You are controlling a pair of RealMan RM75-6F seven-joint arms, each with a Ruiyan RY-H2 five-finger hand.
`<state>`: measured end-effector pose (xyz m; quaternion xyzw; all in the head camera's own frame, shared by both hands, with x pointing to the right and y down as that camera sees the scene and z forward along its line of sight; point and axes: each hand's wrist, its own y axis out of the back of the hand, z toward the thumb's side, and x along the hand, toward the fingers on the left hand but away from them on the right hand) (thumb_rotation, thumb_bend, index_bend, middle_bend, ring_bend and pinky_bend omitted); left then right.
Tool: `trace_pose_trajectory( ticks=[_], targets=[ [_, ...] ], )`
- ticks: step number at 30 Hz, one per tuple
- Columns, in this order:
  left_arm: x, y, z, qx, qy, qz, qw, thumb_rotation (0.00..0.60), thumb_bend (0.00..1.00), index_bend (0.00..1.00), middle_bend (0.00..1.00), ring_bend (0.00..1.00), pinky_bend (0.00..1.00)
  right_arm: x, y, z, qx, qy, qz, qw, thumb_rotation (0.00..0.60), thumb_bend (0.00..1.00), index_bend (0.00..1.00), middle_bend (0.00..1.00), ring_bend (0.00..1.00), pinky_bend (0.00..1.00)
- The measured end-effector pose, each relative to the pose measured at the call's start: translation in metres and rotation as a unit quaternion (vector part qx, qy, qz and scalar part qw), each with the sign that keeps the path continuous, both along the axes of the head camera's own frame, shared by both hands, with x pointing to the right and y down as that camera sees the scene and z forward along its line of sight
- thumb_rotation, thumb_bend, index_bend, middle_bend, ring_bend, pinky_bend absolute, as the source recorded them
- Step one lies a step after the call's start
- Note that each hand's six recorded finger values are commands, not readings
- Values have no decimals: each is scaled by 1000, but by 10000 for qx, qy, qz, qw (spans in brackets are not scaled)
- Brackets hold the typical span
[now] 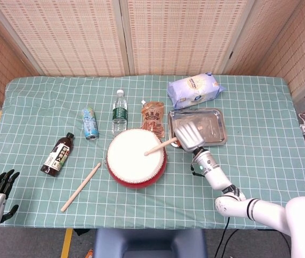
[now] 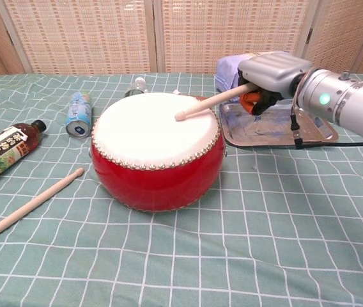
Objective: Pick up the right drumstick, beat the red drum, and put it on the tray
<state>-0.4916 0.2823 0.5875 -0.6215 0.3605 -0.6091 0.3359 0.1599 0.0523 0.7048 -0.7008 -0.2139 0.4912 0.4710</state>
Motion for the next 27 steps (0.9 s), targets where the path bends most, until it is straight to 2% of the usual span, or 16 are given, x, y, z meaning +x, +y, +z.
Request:
trace_pose_trajectory(
  ticks=[2,4,6,8,9,11,13,16,19,21,23,27],
  targets=[
    [0,0,0,4,-6,-3,10000,600,224,65,4,0,32,-1,-1,-2,115,44,-5,9999,600,859,1000,1000,1000,1000],
    [-1,0,-1,3,-10,-1,10000,600,224,65,4,0,32,-3,-2,-6,148,-111,128,9997,600,859,1000,1000,1000,1000],
    [-1,0,-1,-2,-13,-1,10000,600,223,64,4,0,32,-3,-4,-9,102,-394,336,9986,600,859,1000,1000,1000,1000],
    [-1,0,0,-4,-11,3,10000,600,223,65,3,0,32,-3,-6,-13,-49,-903,677,9936,600,859,1000,1000,1000,1000],
    [0,0,0,-2,-7,8,10000,600,223,65,4,0,32,-3,-7,-14,-144,-1173,847,9894,600,859,1000,1000,1000,1000],
    [1,0,0,3,0,24,10000,600,222,65,4,0,32,-2,-8,-17,-424,-1840,1233,9743,600,859,1000,1000,1000,1000],
    [2,-1,-1,7,1,33,10000,600,222,65,4,0,32,-1,-9,-18,-726,-2456,1566,9539,600,859,1000,1000,1000,1000],
    [2,-1,-1,8,-4,33,10000,600,222,65,4,0,32,-1,-9,-17,-1057,-3029,1852,9288,600,859,1000,1000,1000,1000],
    [2,-1,0,2,-7,31,10000,600,222,65,4,0,32,-1,-7,-16,-1219,-3189,1909,9204,600,859,1000,1000,1000,1000],
    [2,-1,0,2,-7,28,10000,600,222,65,4,0,32,-1,-6,-14,-1221,-3097,1835,9249,600,859,1000,1000,1000,1000],
    [1,-1,0,-4,-14,19,10000,600,224,65,4,0,32,-1,-5,-11,-1134,-2810,1645,9387,600,859,1000,1000,1000,1000],
    [1,0,1,-25,-18,15,10000,600,224,65,4,0,32,-1,-1,-4,-726,-1770,1000,9764,600,858,1000,1000,1000,1000]
  ],
)
